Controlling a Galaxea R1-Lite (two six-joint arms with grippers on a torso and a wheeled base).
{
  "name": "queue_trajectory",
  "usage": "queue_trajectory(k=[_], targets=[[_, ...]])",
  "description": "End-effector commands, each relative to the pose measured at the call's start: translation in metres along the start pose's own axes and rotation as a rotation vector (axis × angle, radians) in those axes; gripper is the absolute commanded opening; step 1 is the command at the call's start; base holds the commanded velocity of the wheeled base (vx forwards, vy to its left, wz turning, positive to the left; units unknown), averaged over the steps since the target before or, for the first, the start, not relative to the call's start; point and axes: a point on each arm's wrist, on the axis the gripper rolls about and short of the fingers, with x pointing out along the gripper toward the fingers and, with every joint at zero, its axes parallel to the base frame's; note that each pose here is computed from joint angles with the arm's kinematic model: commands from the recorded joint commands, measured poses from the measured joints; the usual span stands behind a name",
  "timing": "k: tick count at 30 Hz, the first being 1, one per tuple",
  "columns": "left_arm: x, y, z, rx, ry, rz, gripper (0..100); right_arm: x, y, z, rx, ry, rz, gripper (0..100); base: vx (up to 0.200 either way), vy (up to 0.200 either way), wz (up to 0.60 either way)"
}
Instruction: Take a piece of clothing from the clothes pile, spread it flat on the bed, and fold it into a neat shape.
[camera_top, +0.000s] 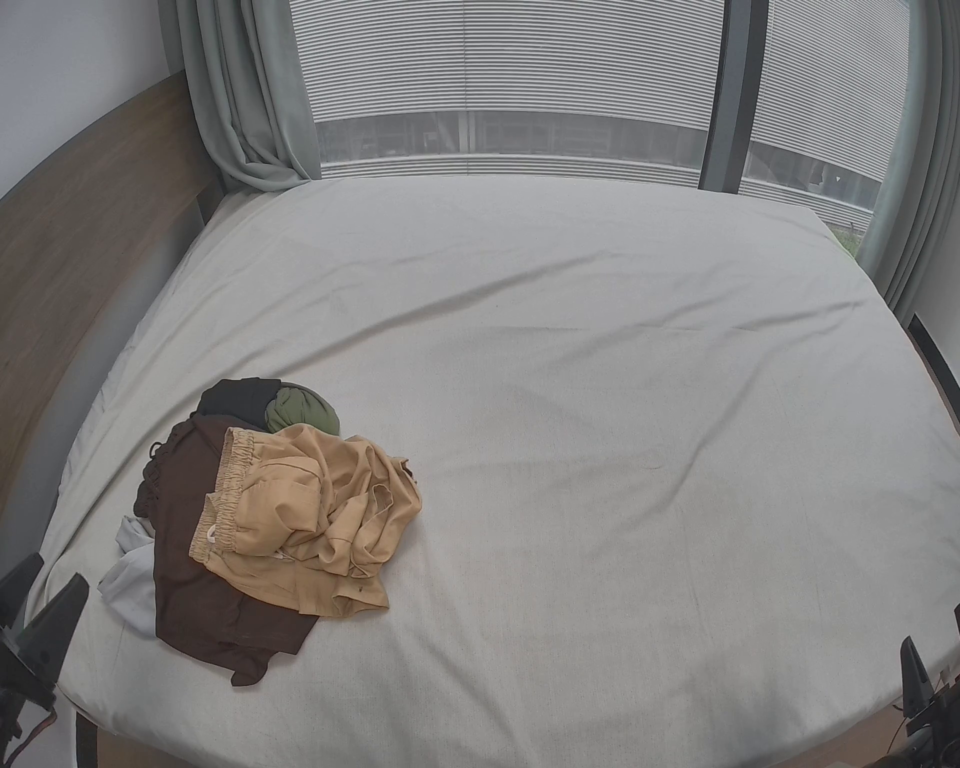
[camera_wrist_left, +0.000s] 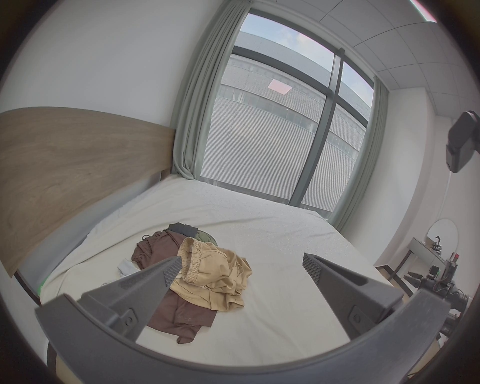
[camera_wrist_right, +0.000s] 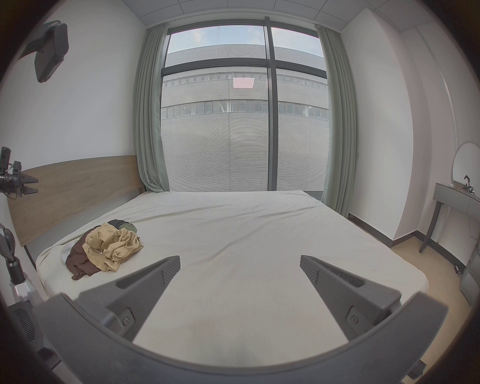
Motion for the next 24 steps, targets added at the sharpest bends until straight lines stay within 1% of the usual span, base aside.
queue_trajectory(k=[1,4,7,14,20,22,23,24], targets=[[0.032,-0.001,0.008,-0.017,0.109,0.001,100,0.001,0.0,-0.005,0.0,0.015,0.0,100,0.0,0.0,0.0],[0.044,-0.002,0.014,-0.019,0.13,0.006,100,0.001,0.0,-0.005,0.0,0.015,0.0,100,0.0,0.0,0.0],[0.058,-0.003,0.018,-0.025,0.171,0.014,100,0.001,0.0,-0.005,0.0,0.015,0.0,100,0.0,0.0,0.0],[0.083,-0.002,0.022,-0.058,0.213,-0.007,100,0.001,0.0,-0.005,0.001,0.015,-0.002,100,0.0,0.0,0.0],[0.115,0.005,0.032,-0.078,0.216,-0.002,100,0.001,0.0,-0.005,-0.002,0.015,-0.002,100,0.0,0.0,0.0],[0.119,0.006,0.032,-0.081,0.221,-0.003,100,0.001,0.0,-0.005,-0.002,0.015,-0.002,100,0.0,0.0,0.0],[0.13,0.011,0.033,-0.093,0.247,-0.008,100,0.001,0.0,-0.005,-0.002,0.015,-0.002,100,0.0,0.0,0.0],[0.131,0.011,0.034,-0.094,0.249,-0.008,100,0.001,0.0,-0.005,-0.002,0.015,-0.002,100,0.0,0.0,0.0]])
